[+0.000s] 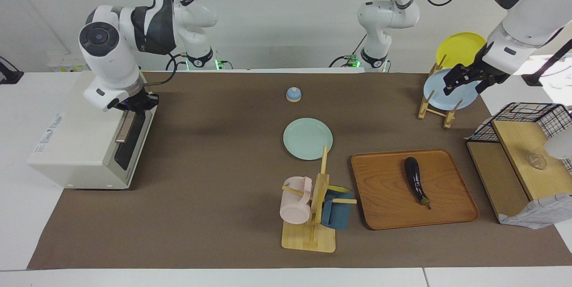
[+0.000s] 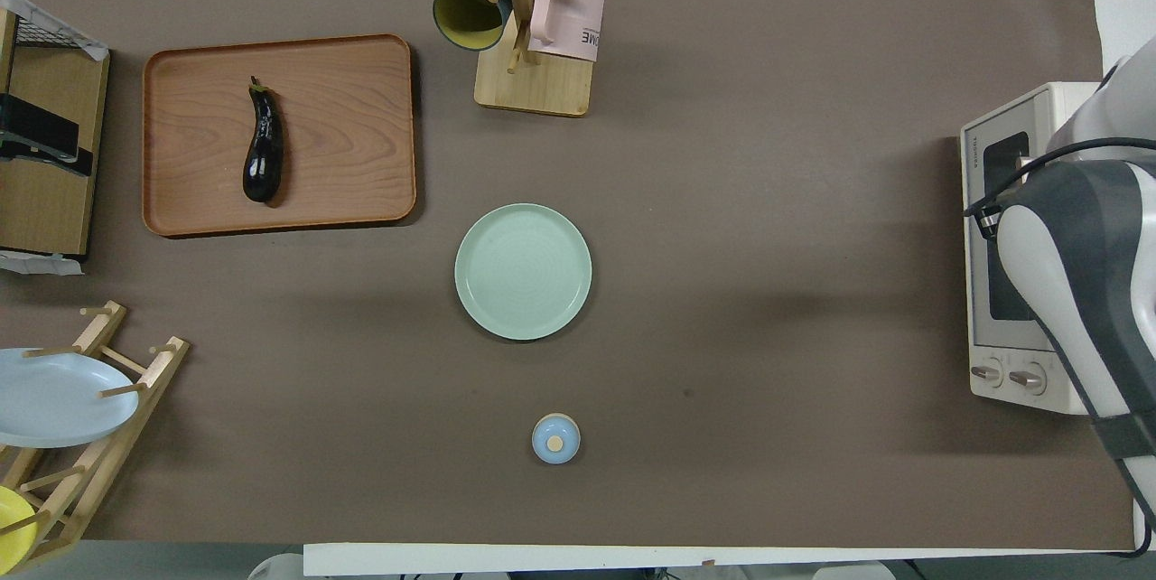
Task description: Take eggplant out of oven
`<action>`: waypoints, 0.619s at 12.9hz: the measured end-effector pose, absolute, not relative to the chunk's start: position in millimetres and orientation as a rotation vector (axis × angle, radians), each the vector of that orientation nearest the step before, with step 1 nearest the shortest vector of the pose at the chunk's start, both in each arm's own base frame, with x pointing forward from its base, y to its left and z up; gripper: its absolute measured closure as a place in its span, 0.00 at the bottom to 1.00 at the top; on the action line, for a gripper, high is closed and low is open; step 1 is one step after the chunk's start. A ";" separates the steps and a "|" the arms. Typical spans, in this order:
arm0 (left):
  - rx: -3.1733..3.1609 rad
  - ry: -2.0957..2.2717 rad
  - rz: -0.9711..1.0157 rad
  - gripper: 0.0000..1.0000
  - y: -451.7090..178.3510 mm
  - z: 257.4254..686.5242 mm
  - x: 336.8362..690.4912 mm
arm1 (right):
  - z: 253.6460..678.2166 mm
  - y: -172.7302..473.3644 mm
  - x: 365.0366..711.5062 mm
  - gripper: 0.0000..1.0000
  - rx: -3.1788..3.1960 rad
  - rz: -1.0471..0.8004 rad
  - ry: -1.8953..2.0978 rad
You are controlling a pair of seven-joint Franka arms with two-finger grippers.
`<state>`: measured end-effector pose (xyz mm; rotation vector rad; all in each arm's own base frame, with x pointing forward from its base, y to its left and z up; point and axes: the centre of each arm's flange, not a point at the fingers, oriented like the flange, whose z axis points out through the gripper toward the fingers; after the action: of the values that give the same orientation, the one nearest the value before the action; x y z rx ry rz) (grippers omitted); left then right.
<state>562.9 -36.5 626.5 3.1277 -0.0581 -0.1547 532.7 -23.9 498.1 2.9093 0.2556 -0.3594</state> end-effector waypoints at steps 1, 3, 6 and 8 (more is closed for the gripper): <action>3.128 -0.058 -0.155 0.00 -36.4 626.5 563.0 | 501.4 -24.8 530.0 0.88 2.908 -0.363 0.264; 3.128 -0.057 -0.156 0.00 -36.1 626.5 562.9 | 503.7 -24.7 528.4 0.88 2.951 -0.360 0.250; 3.128 -0.057 -0.155 0.00 -36.1 626.7 562.8 | 549.7 -7.2 528.9 0.88 3.113 -0.265 0.206; 3.128 -0.057 -0.150 0.00 -36.0 628.3 562.0 | 591.2 15.7 525.0 0.86 3.193 -0.190 0.129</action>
<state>562.0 -36.0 628.3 3.1276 -0.0570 -0.1504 525.0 15.7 591.2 3.1927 0.1293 -0.1903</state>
